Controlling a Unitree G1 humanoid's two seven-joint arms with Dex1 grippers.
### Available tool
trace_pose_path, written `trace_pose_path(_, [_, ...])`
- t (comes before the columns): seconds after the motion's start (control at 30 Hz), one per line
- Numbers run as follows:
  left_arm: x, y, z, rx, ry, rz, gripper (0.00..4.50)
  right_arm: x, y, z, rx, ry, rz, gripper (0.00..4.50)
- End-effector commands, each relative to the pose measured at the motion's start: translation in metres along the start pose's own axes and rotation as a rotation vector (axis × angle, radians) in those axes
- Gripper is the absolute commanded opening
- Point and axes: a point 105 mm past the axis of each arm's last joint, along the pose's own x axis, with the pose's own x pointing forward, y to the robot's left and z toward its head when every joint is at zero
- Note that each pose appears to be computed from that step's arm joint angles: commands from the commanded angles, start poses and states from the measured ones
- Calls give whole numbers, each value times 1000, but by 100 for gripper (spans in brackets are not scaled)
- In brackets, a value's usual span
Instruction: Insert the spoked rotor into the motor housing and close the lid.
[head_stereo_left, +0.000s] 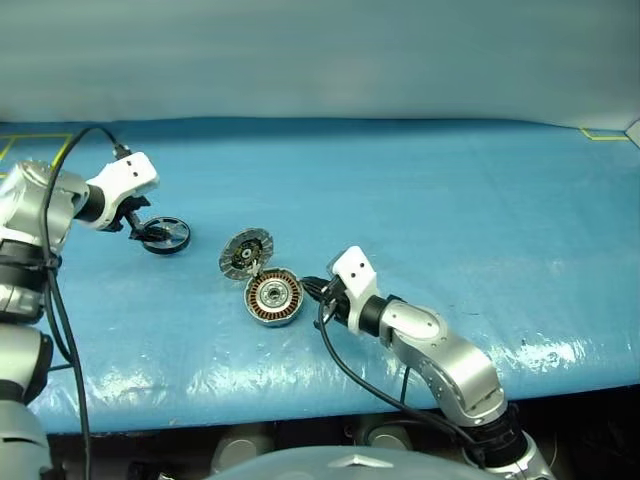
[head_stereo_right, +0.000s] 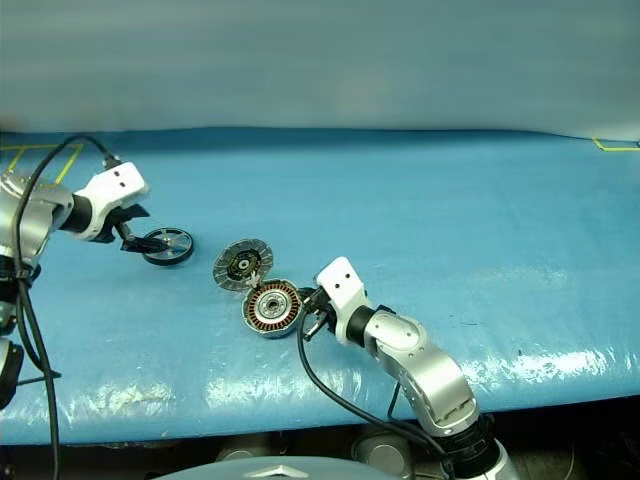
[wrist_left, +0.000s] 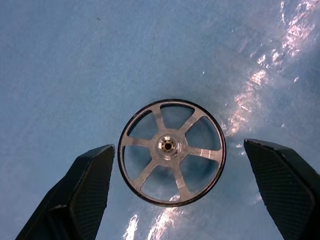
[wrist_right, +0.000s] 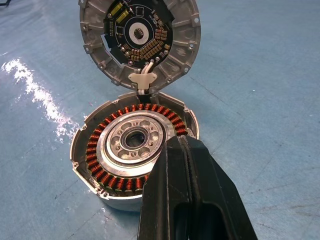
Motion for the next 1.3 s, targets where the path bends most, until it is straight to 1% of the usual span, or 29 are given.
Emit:
trace_pose_path(0.03, [-4, 4, 1, 61, 65, -17, 450, -1, 3, 12, -18, -47, 19, 2])
trace_pose_path(0.2, [1, 7, -2, 189, 177, -44, 450, -1, 3, 11, -13, -46, 15, 2])
trace_pose_path(0.4, [9, 10, 6, 281, 214, -37, 450, -1, 5, 10, -4, -47, 8, 2])
trace_pose_path(0.47, [10, 10, 8, 302, 231, -51, 412, 0, 5, 10, 0, -49, 4, 0])
trace_pose_path(0.57, [12, 13, 11, 338, 242, -36, 326, 0, 5, 10, 4, -53, -3, 0])
trace_pose_path(0.77, [16, 15, 16, 386, 266, -33, 326, 0, 5, 10, 10, -59, -13, 0])
trace_pose_path(0.93, [17, 13, 11, 423, 335, -76, 326, 0, 4, 9, 14, -63, -24, 0])
trace_pose_path(1.13, [22, 13, 6, 463, 382, -74, 326, 0, 5, 9, 18, -69, -32, 0])
trace_pose_path(1.3, [29, 12, 3, 490, 385, -67, 326, 0, 4, 9, 21, -72, -44, 0])
